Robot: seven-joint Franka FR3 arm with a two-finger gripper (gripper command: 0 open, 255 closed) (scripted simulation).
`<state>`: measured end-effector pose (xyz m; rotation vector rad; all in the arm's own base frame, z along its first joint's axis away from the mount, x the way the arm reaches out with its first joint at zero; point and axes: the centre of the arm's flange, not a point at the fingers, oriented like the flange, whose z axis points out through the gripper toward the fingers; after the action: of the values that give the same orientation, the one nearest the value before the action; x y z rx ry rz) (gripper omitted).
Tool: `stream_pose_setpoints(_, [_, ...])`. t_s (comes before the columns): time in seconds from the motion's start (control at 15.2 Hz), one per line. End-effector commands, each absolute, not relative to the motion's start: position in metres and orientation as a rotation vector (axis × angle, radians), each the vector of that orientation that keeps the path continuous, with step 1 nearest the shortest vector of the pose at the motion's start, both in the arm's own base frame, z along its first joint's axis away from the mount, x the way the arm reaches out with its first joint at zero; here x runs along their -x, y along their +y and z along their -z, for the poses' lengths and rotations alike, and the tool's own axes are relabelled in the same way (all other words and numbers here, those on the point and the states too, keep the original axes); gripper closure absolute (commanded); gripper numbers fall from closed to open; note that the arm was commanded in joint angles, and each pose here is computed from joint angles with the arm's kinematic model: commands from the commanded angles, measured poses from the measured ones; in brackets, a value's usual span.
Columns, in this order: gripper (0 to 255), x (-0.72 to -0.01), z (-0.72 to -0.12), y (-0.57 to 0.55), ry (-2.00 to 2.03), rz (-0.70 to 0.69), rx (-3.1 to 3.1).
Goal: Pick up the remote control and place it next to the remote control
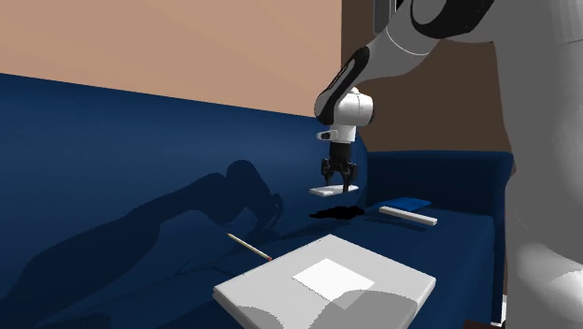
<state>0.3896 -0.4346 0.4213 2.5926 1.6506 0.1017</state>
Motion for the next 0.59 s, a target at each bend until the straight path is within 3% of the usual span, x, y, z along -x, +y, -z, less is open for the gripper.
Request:
stream_pose_setpoints(0.0, [255,-0.367,-0.422,-0.449,1.653,-0.102,-2.591])
stream_pose_setpoints(0.53, [255,-0.281,-0.424,-0.511,1.653,-0.102,-2.591])
